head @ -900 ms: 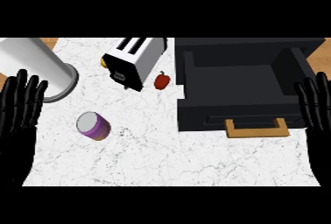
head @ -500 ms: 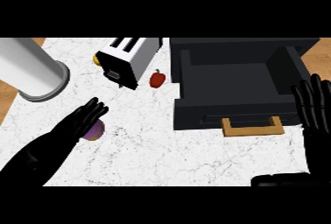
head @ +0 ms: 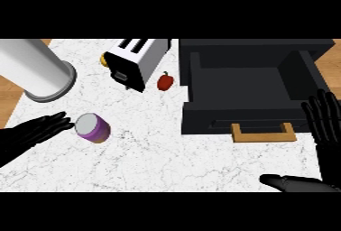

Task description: Pick up the can, place it into the drawer and close the drawer

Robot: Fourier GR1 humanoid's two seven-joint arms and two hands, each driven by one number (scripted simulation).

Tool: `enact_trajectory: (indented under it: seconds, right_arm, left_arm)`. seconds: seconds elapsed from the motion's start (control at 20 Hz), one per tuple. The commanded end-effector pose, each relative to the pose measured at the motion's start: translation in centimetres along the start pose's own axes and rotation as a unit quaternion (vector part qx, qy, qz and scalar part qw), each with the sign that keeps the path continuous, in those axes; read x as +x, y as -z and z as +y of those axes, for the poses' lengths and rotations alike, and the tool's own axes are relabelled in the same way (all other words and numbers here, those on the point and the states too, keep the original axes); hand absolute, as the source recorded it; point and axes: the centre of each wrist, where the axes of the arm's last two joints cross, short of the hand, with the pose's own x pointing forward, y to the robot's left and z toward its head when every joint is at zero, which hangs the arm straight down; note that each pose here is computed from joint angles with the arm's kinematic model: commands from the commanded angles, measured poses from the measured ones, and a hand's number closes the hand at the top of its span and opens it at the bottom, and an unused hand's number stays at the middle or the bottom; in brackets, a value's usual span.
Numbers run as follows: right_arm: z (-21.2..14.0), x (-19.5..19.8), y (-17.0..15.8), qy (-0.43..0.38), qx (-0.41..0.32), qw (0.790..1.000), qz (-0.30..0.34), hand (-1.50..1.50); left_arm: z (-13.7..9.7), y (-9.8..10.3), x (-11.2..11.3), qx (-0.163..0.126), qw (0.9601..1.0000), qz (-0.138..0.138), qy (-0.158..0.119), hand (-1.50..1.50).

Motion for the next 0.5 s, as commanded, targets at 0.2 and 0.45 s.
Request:
enact_trajectory:
  seconds: [0.2, 0.45]
  right_arm:
    - [-1.7, -0.9, -2.6, 0.001, -0.012, 1.0, 0.014, -1.5]
    - [-2.7, -1.4, -1.8, 0.0, -0.019, 1.0, 0.017, -1.5]
  left_arm:
    - [5.1, -3.9, 0.7, -0.006, 0.9992, 0.013, -0.039, -1.5]
    - [5.4, -0.7, -2.1, 0.007, 0.9989, 0.029, -0.038, -1.5]
